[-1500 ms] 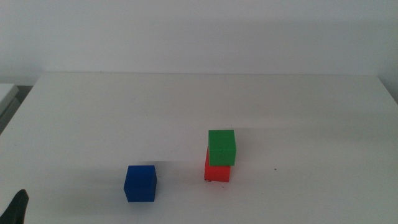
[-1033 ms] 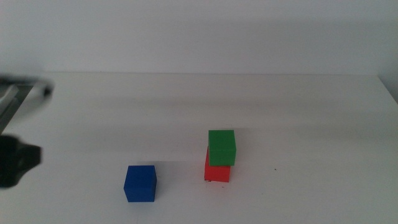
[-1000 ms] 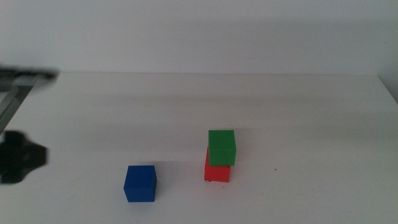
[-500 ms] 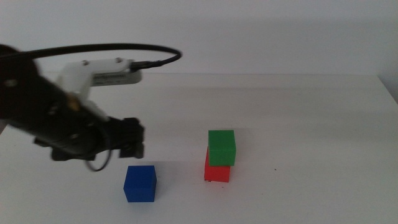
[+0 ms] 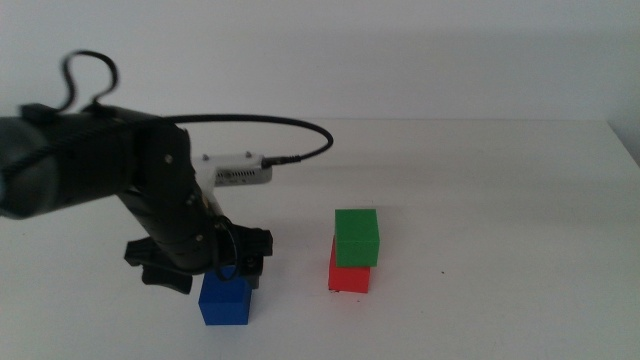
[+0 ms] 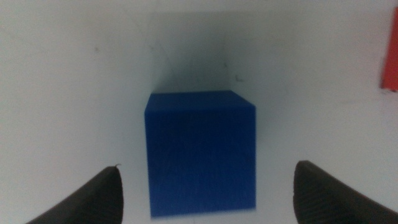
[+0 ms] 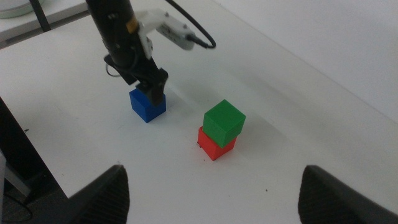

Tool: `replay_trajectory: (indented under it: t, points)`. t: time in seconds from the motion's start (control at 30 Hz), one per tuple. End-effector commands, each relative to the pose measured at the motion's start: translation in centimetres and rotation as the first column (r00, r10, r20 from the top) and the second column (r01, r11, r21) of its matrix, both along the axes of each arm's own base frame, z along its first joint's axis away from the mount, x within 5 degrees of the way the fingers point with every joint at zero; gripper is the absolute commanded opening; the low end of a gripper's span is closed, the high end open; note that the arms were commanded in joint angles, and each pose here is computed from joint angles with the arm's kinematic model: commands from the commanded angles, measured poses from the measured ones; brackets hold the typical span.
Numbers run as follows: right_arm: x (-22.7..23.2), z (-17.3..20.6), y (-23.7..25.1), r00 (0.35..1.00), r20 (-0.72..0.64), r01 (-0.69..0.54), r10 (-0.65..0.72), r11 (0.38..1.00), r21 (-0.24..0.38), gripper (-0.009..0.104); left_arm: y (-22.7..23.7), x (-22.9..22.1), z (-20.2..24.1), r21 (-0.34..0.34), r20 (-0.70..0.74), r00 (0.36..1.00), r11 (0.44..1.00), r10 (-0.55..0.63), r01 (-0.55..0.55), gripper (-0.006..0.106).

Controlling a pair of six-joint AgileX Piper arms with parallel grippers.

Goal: Stack red cubes first, then green, then blue cubes in a specific spot.

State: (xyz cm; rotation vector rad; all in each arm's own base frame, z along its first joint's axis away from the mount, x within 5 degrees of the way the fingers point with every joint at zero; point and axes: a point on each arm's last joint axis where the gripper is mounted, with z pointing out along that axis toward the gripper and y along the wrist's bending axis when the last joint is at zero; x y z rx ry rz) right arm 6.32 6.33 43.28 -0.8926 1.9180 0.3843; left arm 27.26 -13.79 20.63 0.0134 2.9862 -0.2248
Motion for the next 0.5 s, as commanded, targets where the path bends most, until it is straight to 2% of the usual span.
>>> replay_trajectory:
  t: [0.0, 0.33, 0.43, 0.47]
  points:
    - [0.0, 0.0, 0.0, 1.0, 0.008, -0.003, 0.003, 1.0, 0.002, 0.089, -0.4, 0.6, -0.9, -0.007, -0.002, 1.0, 1.0, 0.014, -0.014, 0.094]
    - [0.0, 0.0, 0.0, 1.0, 0.008, -0.003, 0.003, 1.0, 0.002, 0.089, -0.9, 1.8, -4.4, 0.018, -0.029, 0.999, 1.0, -0.013, 0.014, 0.093]
    - [0.0, 0.0, 0.0, 1.0, 0.008, -0.003, 0.003, 1.0, 0.002, 0.089, -0.9, 1.8, -4.7, 0.024, -0.037, 0.999, 0.999, -0.025, 0.026, 0.083]
    - [0.0, 0.0, 0.0, 1.0, 0.008, -0.003, 0.003, 1.0, 0.002, 0.089, -0.9, 1.7, -4.8, 0.027, -0.05, 0.998, 0.999, -0.024, 0.026, 0.076]
